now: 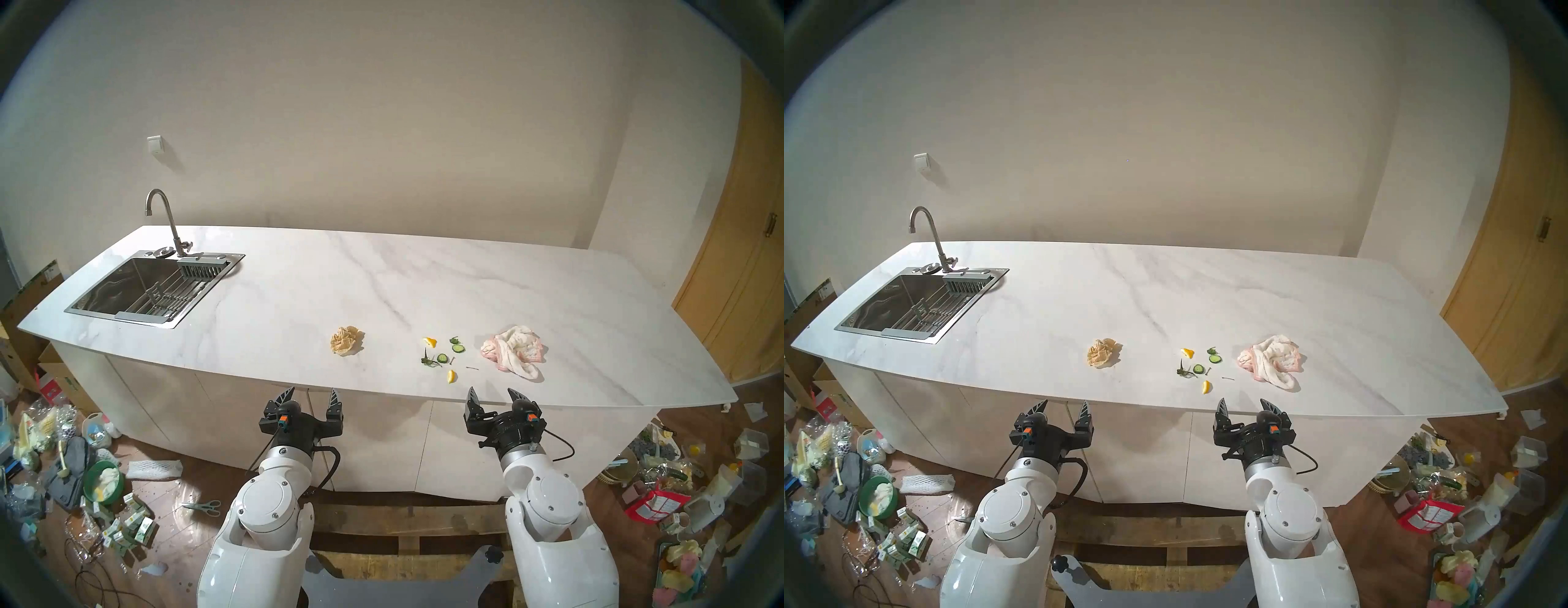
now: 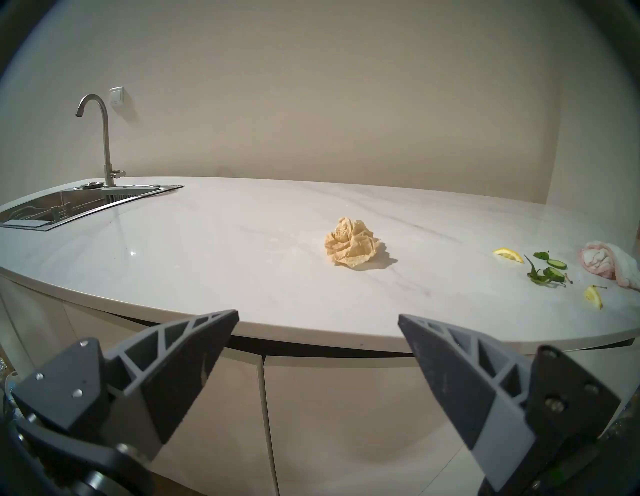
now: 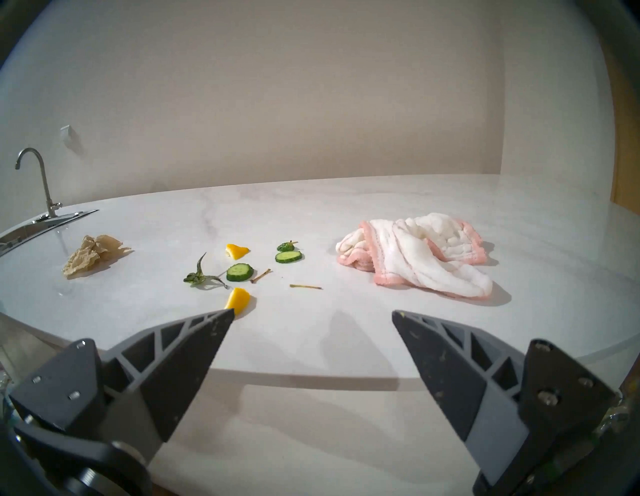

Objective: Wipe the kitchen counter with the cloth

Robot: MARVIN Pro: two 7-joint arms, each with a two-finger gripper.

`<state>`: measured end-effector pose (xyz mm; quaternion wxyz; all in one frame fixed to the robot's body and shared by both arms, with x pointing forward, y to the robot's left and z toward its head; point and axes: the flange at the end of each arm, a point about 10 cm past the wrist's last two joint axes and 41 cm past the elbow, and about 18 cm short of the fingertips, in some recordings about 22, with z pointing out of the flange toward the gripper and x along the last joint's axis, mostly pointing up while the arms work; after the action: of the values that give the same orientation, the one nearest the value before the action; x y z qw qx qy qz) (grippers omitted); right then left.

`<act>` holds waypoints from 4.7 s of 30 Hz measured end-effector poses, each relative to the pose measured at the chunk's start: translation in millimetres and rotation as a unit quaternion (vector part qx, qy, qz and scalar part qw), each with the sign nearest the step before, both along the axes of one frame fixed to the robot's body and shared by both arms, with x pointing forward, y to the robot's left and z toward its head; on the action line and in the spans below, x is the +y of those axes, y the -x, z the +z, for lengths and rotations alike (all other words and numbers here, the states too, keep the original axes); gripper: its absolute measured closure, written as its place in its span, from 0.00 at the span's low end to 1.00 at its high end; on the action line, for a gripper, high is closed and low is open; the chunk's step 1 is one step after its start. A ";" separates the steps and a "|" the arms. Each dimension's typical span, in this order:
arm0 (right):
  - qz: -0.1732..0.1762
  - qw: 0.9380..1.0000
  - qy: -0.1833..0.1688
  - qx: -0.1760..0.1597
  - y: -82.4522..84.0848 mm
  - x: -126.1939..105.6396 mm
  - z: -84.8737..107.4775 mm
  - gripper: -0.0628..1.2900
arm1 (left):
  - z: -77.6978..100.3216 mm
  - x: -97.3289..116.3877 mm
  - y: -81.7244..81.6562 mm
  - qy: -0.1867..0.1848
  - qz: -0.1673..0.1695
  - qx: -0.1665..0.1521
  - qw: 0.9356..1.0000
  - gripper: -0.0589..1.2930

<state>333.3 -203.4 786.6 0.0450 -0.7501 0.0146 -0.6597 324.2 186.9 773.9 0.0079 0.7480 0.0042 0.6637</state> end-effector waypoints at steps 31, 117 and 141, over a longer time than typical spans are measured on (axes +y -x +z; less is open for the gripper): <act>0.052 0.994 0.074 0.055 -85.1 -52.1 42.6 0.04 | -2.9 0.3 0.2 -0.001 0.002 0.004 1.000 0.03; 0.307 0.851 0.351 0.242 -114.7 -123.2 60.9 0.96 | -3.2 0.6 -0.1 -0.001 0.004 0.004 1.000 0.03; 0.240 0.881 0.357 0.197 -95.2 -28.8 42.3 0.96 | -3.1 0.6 -0.1 -0.002 0.004 0.004 1.000 0.03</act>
<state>428.5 -232.2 829.0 -0.0724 -0.8105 -0.3934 -0.4279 324.3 187.5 770.8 0.0044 0.7503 0.0058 0.6610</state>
